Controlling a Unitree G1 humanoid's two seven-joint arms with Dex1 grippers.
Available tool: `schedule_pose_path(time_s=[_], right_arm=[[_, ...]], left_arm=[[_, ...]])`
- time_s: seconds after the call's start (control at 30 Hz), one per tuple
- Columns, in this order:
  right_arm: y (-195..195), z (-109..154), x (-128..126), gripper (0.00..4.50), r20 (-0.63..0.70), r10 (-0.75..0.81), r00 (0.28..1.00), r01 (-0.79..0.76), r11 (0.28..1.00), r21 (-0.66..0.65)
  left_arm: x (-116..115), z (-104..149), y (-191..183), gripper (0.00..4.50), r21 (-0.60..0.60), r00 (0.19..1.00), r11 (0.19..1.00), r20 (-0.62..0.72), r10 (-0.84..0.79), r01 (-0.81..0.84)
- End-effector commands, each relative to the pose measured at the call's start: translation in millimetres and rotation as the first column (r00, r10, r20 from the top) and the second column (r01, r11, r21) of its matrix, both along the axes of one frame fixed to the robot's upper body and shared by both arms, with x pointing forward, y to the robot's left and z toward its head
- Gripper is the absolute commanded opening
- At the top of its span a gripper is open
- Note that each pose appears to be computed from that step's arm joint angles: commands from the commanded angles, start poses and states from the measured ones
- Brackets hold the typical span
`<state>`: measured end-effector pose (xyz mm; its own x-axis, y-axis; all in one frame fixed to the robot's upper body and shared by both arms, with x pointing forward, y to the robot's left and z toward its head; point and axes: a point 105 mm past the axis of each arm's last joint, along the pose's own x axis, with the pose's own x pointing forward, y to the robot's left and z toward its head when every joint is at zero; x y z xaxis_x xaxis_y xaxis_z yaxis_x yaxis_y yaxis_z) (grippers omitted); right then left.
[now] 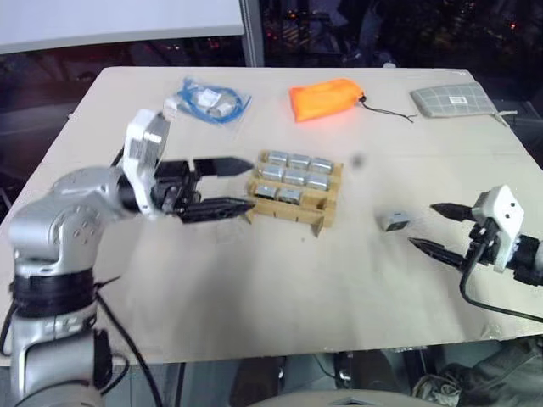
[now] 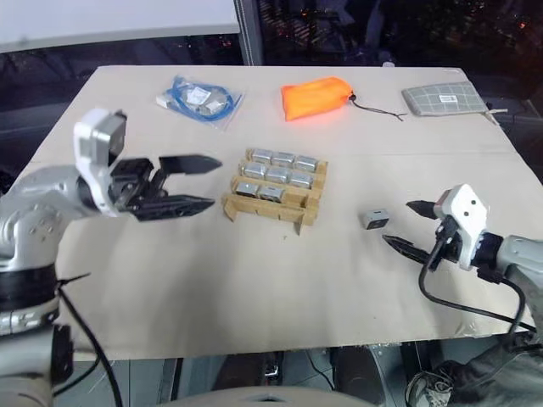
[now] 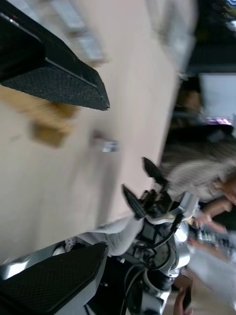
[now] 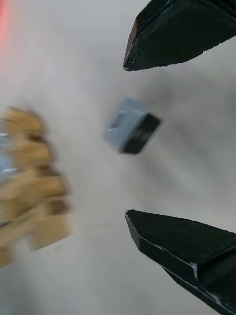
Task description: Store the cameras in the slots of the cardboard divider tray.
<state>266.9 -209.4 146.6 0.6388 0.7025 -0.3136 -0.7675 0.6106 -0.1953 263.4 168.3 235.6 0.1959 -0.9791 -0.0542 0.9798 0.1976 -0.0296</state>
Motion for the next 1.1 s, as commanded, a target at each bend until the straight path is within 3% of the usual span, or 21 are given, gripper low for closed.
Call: schedule_pose_path(time_s=[0.03, 0.23, 0.43, 0.63, 1.1], right_arm=[[-4, 7, 12, 4.5, 0.066, 0.061, 0.996, -0.058, 0.997, -0.051], [-6, 5, 34, 4.5, 0.068, 0.152, 0.986, -0.147, 0.987, -0.068], [-10, -1, 47, 4.5, 0.028, 0.235, 0.972, -0.229, 0.965, -0.125], [-12, -3, 57, 4.5, 0.003, 0.285, 0.959, -0.281, 0.947, -0.159], [3, -11, 69, 4.5, -0.036, 0.403, 0.914, -0.401, 0.89, -0.218]], left_arm=[[-13, 12, 4, 4.44, 0.009, 0.998, 0.999, 0.061, 0.032, -0.033], [-26, 3, 8, 4.44, 0.013, 0.993, 0.994, 0.048, 0.103, -0.104], [-36, -13, 16, 4.44, 0.114, 0.988, 0.981, 0.029, 0.154, -0.156], [-48, -13, 16, 4.44, 0.173, 0.992, 0.977, 0.055, 0.117, -0.125], [-49, -15, 16, 4.44, 0.217, 0.991, 0.967, 0.058, 0.124, -0.134]])
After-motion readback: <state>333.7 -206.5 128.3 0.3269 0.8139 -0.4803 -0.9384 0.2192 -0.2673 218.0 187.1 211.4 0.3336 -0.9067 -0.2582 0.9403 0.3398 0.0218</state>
